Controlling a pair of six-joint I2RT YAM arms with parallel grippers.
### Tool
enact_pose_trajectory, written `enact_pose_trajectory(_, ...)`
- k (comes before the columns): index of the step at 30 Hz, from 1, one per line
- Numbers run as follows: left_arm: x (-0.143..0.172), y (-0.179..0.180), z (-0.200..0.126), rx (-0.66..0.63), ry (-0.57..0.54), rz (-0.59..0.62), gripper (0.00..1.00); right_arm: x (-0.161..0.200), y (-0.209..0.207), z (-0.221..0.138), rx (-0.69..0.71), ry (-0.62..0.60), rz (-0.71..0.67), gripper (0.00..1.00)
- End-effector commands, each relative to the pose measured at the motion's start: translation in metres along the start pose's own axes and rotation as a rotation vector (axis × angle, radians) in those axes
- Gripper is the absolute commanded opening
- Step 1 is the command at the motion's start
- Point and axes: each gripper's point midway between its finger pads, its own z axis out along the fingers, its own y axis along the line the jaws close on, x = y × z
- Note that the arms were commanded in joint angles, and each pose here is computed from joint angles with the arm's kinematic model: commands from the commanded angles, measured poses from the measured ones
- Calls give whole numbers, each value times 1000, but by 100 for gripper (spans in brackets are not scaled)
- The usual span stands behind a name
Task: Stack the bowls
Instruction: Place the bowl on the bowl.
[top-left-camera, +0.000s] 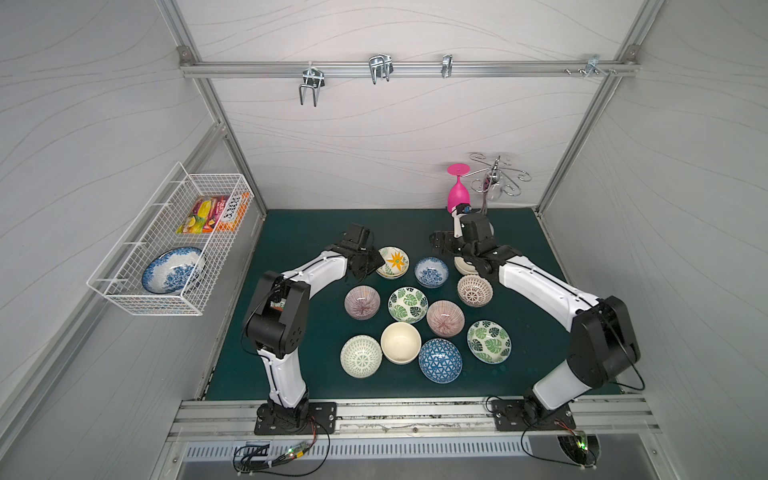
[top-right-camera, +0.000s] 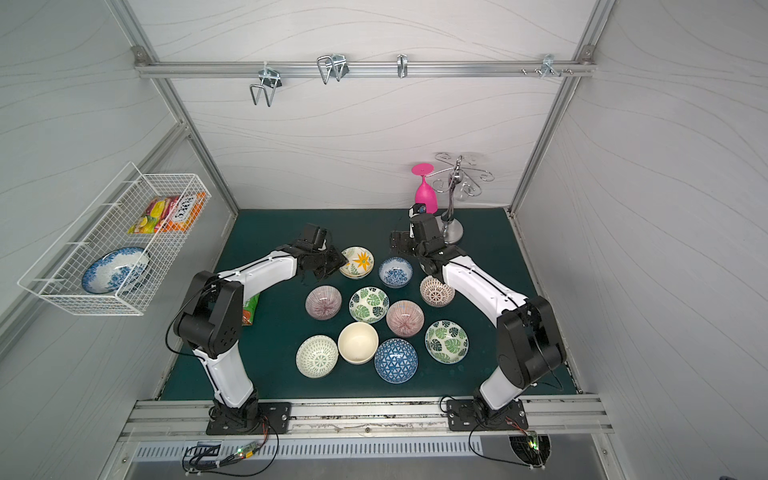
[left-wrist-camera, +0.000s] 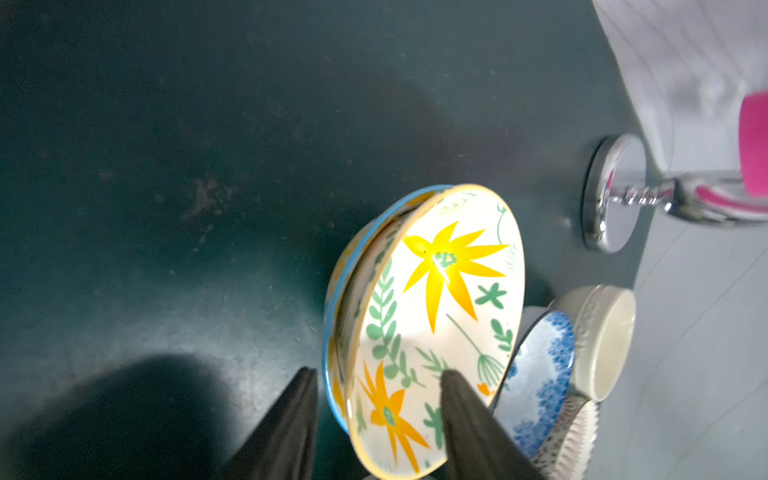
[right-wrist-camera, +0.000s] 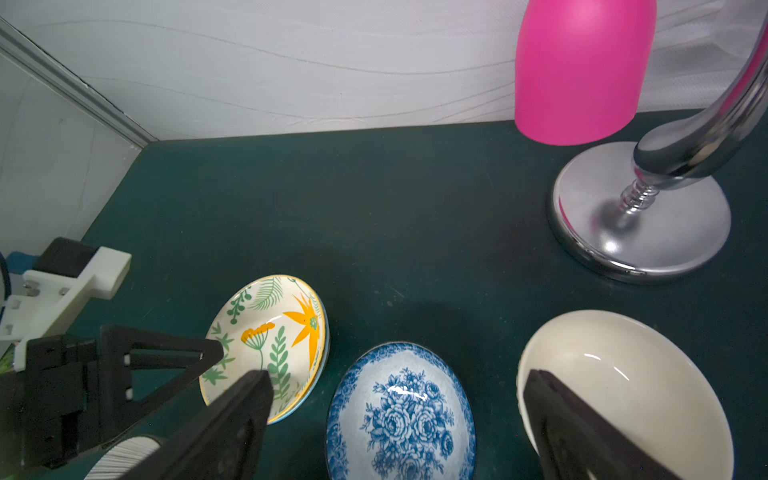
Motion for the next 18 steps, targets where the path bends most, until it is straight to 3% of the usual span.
enact_pose_trajectory(1,-14,-21,-20,32,-54,38,72,-8,2,-14,-4,39,56,99)
enact_pose_trajectory(5,-16,-23,-44,25,-89,58,99,15,-2,-26,28,183,178,97)
enact_pose_trajectory(10,-10,-10,-77,-19,-128,107,100,50,-9,-31,78,351,333,91)
enact_pose_trajectory(14,-3,9,-104,-54,-192,169,100,77,-17,-26,98,400,461,85)
enact_pose_trajectory(18,10,25,-117,-46,-222,240,100,94,-22,-15,133,438,538,73)
